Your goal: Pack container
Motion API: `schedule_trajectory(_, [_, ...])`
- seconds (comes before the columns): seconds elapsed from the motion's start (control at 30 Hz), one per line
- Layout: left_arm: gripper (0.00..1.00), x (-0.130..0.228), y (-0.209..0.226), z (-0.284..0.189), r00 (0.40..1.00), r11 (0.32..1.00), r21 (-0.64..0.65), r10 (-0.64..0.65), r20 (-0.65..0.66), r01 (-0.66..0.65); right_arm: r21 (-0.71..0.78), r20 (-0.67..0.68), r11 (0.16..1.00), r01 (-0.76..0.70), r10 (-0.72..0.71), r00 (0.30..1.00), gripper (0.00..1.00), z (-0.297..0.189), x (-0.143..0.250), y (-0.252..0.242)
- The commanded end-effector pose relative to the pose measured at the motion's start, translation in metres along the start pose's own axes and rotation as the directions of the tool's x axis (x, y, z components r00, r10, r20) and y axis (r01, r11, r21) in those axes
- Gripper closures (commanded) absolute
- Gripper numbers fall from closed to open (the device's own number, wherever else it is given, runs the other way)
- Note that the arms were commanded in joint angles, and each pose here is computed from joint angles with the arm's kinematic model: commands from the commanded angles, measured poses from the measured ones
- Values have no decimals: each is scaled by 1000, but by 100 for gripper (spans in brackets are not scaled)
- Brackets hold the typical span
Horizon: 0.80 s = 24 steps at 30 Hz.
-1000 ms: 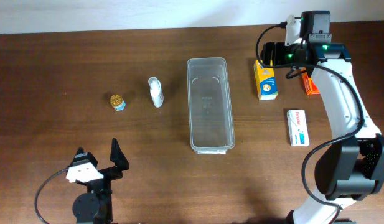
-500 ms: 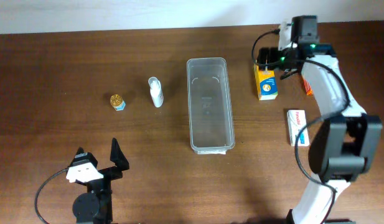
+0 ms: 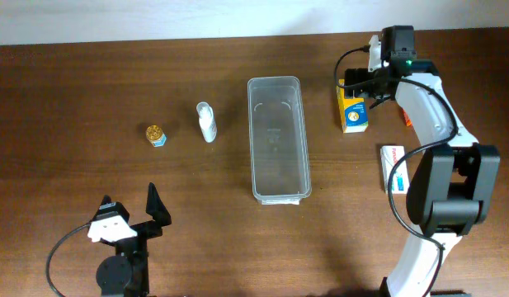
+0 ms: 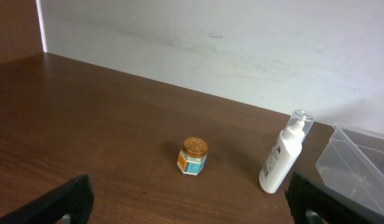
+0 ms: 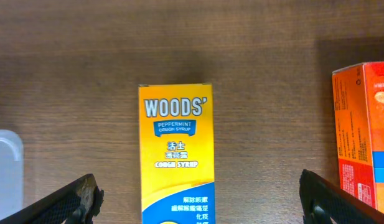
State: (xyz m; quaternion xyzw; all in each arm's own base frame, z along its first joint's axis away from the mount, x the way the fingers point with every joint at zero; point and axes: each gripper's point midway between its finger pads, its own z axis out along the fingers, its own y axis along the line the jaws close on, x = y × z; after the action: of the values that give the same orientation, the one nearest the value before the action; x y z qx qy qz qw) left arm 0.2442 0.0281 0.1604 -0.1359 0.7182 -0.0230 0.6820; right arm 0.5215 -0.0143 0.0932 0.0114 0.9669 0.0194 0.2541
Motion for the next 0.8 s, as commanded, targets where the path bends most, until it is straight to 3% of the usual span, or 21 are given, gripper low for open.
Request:
schedule_trajectory(0.0, [1, 2, -1, 0, 1000, 1000, 9, -9, -2, 9, 9, -34, 1000, 14, -14, 999, 5, 14, 8, 8])
schedule_trajectory(0.27, [1, 2, -1, 0, 1000, 1000, 9, -9, -2, 9, -19, -46, 996, 90, -91, 995, 4, 19, 13, 41])
schedule_trajectory(0.77, [1, 2, -1, 0, 1000, 1000, 9, -9, -2, 9, 77, -97, 993, 86, -79, 992, 3, 40, 29, 20])
